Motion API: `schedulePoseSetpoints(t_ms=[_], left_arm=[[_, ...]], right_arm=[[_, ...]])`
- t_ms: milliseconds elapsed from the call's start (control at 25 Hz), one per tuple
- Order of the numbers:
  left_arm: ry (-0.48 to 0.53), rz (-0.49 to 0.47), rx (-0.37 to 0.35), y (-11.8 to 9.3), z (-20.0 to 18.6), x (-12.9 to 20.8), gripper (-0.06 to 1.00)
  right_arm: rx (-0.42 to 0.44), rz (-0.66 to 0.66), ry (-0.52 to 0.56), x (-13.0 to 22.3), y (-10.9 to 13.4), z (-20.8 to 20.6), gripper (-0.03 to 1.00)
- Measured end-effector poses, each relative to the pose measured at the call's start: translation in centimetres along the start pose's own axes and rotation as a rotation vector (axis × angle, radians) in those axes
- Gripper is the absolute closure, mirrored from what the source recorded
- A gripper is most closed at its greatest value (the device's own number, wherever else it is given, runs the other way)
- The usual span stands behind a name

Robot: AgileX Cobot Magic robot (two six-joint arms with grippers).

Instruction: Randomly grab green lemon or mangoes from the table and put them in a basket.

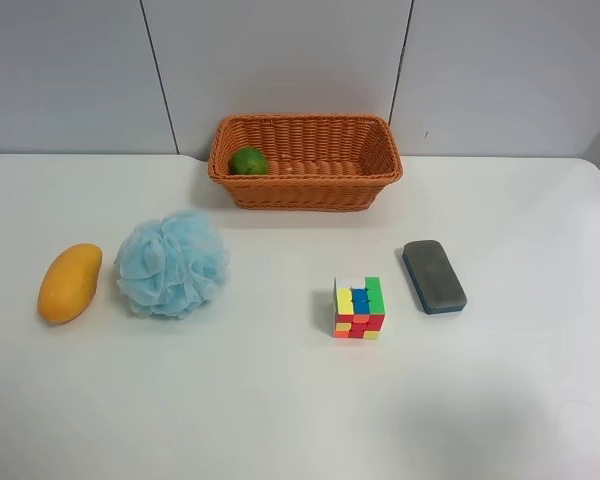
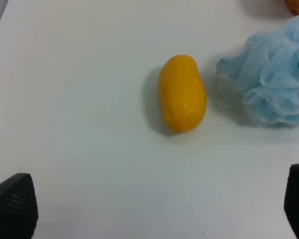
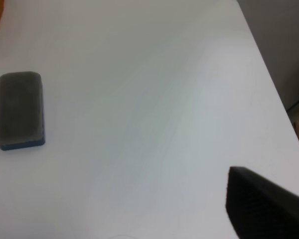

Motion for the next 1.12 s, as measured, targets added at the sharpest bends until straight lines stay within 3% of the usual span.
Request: schedulePoseSetpoints(t_ms=[360, 1120], left_arm=[[-0.023, -0.063, -0.041, 0.75, 0.14, -0.13, -0.05], [-0.025, -0.070, -0.048, 0.83, 0.14, -0.15, -0.05]], right_arm=[[0.000, 0.000, 0.000, 0.00, 0.00, 0.00, -0.02], [0.001, 0.000, 0.000, 0.00, -0.01, 0.00, -0.02]])
Point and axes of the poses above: a point on each arm's last joint axis where the gripper is mounted, z pointing out along that axis toward the gripper, y along the wrist's bending axis when the last joint is at zero, x = y × z, the point moved 2 cm from there along z, pointing out along that axis toward the gripper, and after that the axes turned 12 degrees about -z, right-handed, at the moved point
